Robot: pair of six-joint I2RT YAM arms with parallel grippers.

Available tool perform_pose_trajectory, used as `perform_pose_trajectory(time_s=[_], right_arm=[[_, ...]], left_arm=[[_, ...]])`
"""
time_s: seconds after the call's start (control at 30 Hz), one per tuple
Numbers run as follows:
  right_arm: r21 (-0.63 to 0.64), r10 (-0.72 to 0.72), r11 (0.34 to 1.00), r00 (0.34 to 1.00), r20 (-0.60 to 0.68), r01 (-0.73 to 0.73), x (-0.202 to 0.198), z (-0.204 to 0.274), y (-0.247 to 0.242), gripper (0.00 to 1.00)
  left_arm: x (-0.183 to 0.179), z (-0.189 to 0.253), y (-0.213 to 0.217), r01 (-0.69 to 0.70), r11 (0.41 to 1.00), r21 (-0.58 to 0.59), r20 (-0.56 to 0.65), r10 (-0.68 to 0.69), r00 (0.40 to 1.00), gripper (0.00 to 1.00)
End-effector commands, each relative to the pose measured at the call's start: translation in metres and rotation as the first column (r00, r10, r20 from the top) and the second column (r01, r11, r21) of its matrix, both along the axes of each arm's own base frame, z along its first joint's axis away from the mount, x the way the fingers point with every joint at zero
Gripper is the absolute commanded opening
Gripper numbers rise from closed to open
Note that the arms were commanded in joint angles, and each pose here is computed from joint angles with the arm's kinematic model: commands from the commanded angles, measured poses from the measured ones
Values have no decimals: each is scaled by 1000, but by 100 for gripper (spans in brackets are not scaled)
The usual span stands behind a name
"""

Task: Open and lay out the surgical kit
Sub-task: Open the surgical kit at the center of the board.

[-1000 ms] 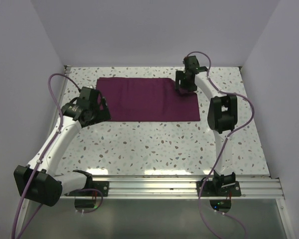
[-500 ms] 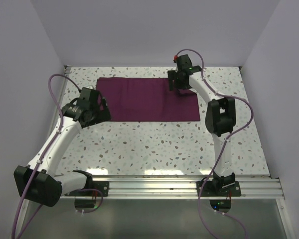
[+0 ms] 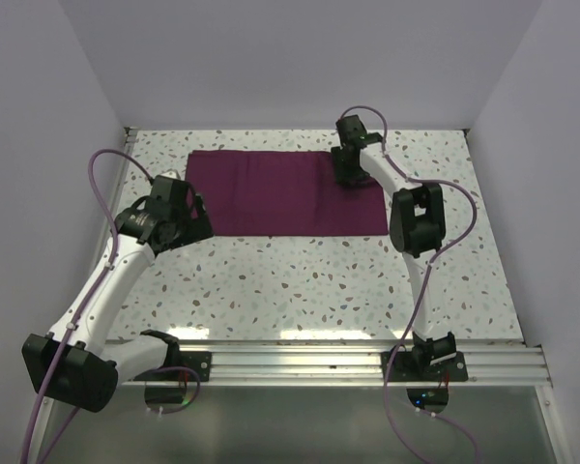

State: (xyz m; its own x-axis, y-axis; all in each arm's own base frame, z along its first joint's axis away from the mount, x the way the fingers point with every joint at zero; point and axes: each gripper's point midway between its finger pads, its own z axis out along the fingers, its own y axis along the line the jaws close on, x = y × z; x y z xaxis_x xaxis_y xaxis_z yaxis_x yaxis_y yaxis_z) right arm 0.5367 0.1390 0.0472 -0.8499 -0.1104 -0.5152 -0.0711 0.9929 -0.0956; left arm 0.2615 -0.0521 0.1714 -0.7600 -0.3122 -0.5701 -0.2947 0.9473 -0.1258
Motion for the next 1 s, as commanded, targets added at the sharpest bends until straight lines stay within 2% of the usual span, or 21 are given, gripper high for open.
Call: perform_pose_trajectory(time_s=[0.0, 0.17, 0.5, 0.97], right_arm=[[-9, -28, 1000, 998, 48, 28, 12, 20, -8, 53], [35, -44, 999, 997, 56, 42, 13, 26, -8, 53], [26, -48, 999, 998, 48, 47, 16, 19, -11, 52], [26, -48, 999, 999, 9, 47, 9, -6, -10, 36]], left_arm=[[-3, 5, 3, -9, 1000, 12, 18, 8, 1000, 94], [-1, 4, 3, -6, 1000, 14, 17, 6, 1000, 94], [2, 3, 2, -2, 1000, 16, 14, 1, 1000, 94], [2, 0, 4, 4, 999, 37, -2, -4, 1000, 94]])
